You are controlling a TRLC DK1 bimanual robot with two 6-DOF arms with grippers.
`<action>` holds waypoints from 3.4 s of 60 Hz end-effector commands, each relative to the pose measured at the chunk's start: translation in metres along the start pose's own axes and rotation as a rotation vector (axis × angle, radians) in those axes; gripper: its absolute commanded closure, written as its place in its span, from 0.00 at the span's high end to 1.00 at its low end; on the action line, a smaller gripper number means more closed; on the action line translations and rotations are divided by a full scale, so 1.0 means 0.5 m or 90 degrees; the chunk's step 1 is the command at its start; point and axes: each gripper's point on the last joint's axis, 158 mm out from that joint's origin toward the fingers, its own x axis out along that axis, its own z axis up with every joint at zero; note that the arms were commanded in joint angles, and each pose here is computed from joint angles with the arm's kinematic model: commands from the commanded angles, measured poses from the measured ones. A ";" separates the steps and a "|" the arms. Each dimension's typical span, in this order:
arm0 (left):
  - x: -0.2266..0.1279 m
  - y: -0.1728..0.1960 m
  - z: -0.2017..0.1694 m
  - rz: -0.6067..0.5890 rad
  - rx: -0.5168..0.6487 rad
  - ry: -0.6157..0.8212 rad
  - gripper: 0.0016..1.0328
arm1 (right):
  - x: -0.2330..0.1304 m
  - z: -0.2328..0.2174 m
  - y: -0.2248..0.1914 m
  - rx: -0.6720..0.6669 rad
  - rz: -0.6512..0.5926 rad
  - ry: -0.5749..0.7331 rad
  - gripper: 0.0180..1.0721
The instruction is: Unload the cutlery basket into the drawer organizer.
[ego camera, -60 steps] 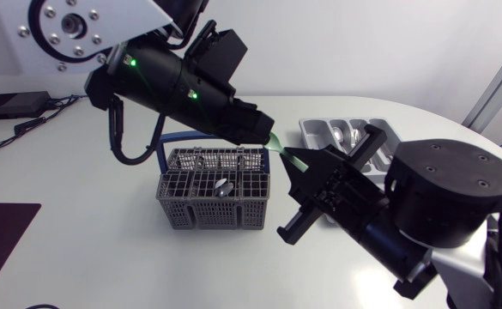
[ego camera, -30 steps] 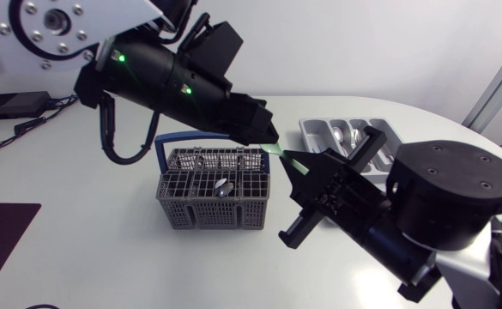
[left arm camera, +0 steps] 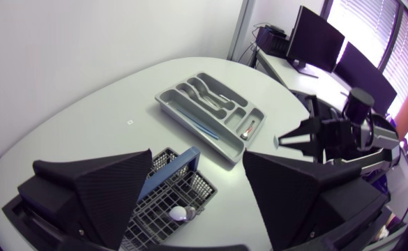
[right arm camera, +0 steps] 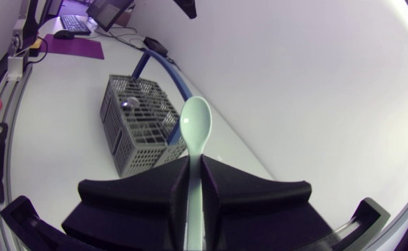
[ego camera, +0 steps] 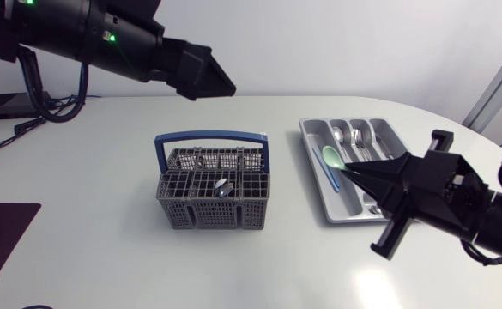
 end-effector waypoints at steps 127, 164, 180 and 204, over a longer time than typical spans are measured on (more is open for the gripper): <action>0.088 -0.019 -0.331 0.059 0.486 0.178 0.83 | -0.021 -0.478 -0.129 -0.097 0.199 0.271 0.69; 0.129 0.016 -0.310 0.180 0.395 0.023 0.53 | -0.054 -0.324 -0.078 -0.026 0.099 0.183 0.72; 0.151 0.015 -0.326 0.174 0.369 0.027 0.45 | -0.054 -0.301 -0.068 -0.018 0.092 0.172 0.75; 0.168 0.022 -0.352 0.193 0.335 0.051 0.57 | -0.038 -0.283 -0.045 -0.011 0.108 0.159 0.75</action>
